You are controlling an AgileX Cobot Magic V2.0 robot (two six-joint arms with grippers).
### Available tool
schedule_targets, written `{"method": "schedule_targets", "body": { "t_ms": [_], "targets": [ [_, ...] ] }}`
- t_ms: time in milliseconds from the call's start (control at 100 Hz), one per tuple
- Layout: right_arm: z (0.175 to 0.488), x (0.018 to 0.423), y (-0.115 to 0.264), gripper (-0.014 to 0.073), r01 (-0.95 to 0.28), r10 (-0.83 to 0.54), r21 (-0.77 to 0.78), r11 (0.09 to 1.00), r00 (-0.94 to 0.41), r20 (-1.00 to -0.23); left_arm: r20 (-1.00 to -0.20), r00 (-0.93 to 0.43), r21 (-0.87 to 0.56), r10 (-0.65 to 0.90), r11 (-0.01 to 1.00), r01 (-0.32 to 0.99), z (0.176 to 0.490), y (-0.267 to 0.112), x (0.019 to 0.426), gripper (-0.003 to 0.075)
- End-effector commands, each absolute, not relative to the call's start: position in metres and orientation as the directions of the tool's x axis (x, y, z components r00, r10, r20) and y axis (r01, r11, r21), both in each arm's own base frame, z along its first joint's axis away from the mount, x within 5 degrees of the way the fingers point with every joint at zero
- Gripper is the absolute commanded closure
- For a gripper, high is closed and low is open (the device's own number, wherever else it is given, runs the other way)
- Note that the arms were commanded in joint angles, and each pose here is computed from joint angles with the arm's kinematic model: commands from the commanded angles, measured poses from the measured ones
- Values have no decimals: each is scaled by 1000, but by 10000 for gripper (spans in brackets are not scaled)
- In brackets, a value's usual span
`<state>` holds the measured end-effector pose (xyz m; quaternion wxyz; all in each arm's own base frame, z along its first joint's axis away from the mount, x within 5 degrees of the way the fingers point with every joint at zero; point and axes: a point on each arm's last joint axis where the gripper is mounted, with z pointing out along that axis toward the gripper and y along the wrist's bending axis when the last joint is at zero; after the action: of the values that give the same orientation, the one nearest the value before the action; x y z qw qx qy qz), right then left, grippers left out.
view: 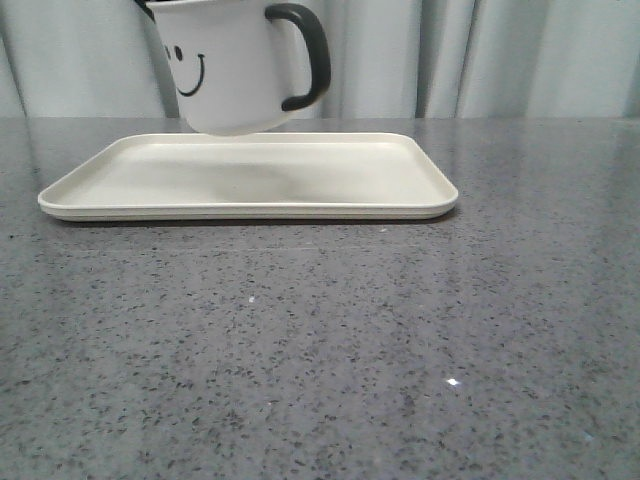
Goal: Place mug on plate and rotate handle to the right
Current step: 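Lift the mug with the left gripper and carry it onto the cream tray, then lower the mug onto the tray, open the left gripper and withdraw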
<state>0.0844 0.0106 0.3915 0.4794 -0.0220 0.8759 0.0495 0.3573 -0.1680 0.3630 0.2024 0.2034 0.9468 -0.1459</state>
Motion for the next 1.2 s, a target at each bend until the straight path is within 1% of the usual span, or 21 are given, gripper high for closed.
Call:
{"method": "schedule_targets", "body": {
  "t_ms": [0,130,240,430,620,1000,1190],
  "targets": [
    [405,88,11,64,-92,15,63,994,-456,-890,-492,-805,-212,331,851,480,383,-176,350,741],
    [406,88,11,64,-92,15,63,994,-453,-891,-465,-802,-200,374,838,507,368,-184,356,741],
    [406,89,11,64,-92,16,63,994,-446,-895,-448,-810,-204,378,839,504,360,-187,360,741],
    [406,89,11,64,-92,16,63,994,-445,-895,-446,-808,-198,385,838,509,358,-187,361,741],
    [407,89,11,64,-92,17,64,994,-439,-898,-446,-799,-156,403,844,513,358,-184,363,741],
    [407,89,11,64,-92,17,64,994,-439,-898,-446,-796,-150,409,843,517,357,-184,363,741],
    [407,89,11,64,-92,17,64,994,-439,-898,-422,-807,-153,413,845,513,346,-186,369,741]
  ]
}}
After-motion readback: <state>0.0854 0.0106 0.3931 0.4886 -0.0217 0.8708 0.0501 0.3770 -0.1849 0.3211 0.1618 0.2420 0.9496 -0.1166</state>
